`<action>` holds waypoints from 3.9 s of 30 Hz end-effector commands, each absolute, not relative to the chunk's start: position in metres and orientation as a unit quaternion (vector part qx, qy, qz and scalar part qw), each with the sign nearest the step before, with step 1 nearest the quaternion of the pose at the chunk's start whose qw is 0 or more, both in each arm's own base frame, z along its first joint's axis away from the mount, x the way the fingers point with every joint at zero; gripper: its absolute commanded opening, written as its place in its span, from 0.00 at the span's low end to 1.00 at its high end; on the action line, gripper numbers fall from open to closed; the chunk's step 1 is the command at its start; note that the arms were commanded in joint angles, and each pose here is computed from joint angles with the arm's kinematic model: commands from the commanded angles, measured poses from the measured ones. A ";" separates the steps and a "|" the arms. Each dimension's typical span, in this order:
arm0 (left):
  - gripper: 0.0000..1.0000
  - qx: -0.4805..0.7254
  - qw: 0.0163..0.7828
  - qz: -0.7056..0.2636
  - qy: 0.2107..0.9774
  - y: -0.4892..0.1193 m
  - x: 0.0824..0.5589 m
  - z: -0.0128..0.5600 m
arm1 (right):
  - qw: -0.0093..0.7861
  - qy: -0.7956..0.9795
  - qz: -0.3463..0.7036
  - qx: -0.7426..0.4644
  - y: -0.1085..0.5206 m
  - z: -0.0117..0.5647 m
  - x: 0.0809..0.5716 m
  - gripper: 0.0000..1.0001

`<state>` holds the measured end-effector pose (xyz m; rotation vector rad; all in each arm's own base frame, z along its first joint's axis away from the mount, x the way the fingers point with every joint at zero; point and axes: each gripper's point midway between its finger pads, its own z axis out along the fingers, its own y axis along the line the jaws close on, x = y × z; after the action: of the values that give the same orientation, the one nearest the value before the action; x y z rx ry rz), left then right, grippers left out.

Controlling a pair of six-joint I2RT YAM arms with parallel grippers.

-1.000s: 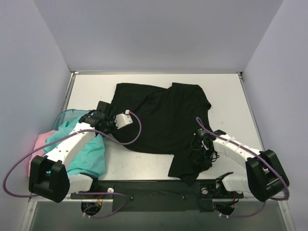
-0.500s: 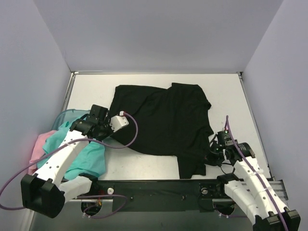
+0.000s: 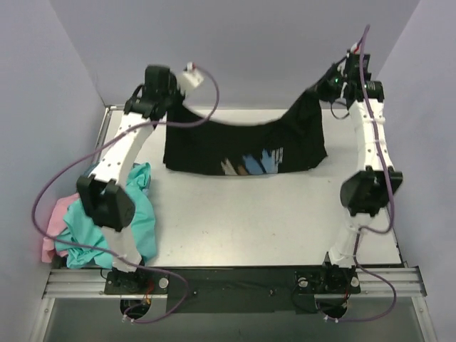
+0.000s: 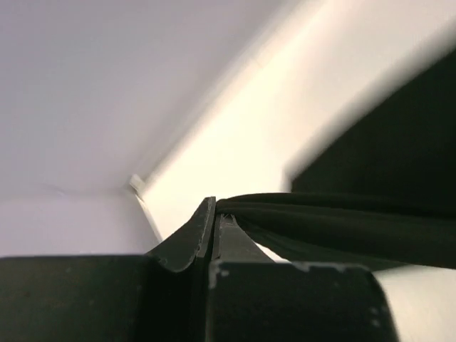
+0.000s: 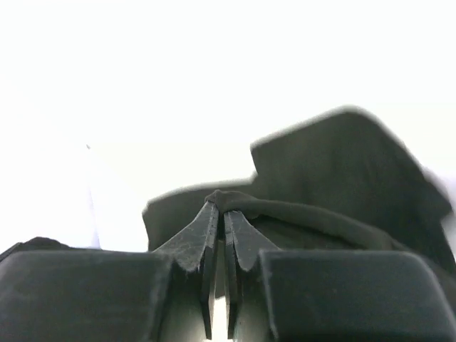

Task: Fold and stack the t-shirts
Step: Flatten out the tshirt, then fold the flattened tshirt in 1/3 of the way

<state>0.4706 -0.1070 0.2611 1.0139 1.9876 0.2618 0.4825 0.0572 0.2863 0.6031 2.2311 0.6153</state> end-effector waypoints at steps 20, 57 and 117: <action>0.00 0.326 0.720 0.237 0.565 -0.088 0.553 0.525 | 0.710 0.631 0.293 0.103 -0.027 0.542 0.472 0.00; 0.00 0.494 0.204 -0.038 0.844 -0.084 0.315 0.095 | 0.075 0.951 0.143 0.264 0.037 0.079 0.190 0.00; 0.60 0.697 0.215 -0.004 0.684 -0.101 0.370 0.031 | 0.025 0.914 0.104 0.391 0.013 0.001 0.210 0.48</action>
<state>0.3439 -0.0869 0.0320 1.8609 2.0857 -0.0913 0.2045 0.0075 0.0163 1.1069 2.8575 0.2492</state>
